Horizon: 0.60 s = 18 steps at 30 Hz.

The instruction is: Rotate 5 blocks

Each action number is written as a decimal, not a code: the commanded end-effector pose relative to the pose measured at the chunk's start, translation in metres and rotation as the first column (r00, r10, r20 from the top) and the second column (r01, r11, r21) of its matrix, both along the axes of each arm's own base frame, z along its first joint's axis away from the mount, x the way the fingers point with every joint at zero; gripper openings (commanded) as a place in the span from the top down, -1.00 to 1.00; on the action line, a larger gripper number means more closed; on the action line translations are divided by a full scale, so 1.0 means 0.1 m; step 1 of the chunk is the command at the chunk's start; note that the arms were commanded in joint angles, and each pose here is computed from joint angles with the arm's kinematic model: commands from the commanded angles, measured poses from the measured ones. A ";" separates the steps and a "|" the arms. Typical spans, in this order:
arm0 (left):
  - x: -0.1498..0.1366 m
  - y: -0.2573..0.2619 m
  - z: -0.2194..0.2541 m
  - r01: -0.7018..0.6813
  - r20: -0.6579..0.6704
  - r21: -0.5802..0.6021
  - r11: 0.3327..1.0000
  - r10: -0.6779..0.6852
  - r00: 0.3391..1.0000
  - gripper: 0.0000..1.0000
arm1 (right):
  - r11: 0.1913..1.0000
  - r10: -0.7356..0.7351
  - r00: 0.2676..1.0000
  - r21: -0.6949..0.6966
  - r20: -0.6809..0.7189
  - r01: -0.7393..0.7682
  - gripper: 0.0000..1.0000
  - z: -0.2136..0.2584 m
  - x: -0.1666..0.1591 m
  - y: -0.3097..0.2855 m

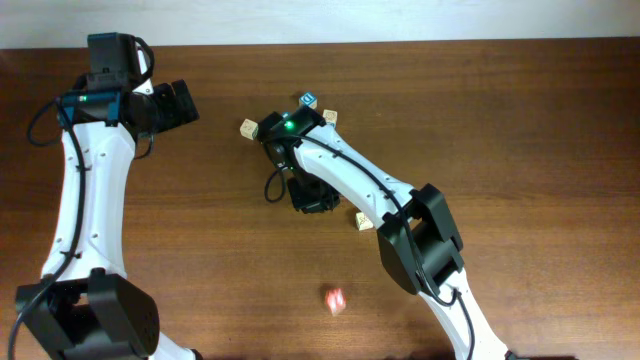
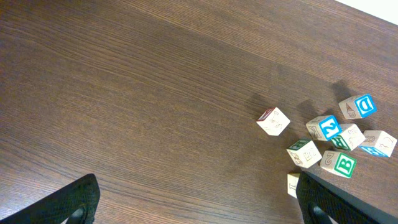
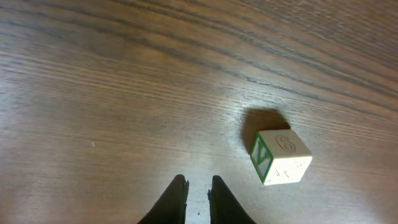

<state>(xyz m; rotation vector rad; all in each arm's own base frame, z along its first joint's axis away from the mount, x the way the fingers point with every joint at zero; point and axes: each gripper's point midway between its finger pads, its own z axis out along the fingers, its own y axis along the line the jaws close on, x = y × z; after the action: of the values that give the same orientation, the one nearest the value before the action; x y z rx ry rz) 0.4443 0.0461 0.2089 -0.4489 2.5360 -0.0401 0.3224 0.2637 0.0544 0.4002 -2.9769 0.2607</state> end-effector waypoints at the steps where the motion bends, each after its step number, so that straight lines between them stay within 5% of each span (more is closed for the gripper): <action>1: 0.02 0.03 0.06 -0.016 0.013 0.005 1.000 0.016 1.000 -0.99 | 1.000 -0.014 0.997 0.011 0.072 0.014 0.64 0.18 0.12 -0.06; 6: 0.02 0.03 0.06 -0.016 0.013 0.005 1.000 0.016 1.000 -0.98 | 0.962 0.021 0.999 0.273 -0.027 -0.013 0.48 0.36 0.20 0.00; 10: 0.02 0.03 0.06 -0.016 0.013 0.005 1.000 0.016 1.000 -0.98 | 0.920 0.033 0.999 0.390 0.038 -0.045 0.35 0.88 0.23 -0.06; 18: 0.02 0.03 0.06 -0.016 0.013 0.005 1.000 0.016 1.000 -0.98 | 0.909 -0.002 0.998 0.416 0.068 -0.026 0.16 1.84 -0.47 -0.39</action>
<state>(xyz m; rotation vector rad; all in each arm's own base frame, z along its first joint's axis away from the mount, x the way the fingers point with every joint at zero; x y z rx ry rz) 0.4444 0.0461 0.2091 -0.4488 2.5356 -0.0401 0.2914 0.2226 0.2250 0.4651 -3.0682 -0.3671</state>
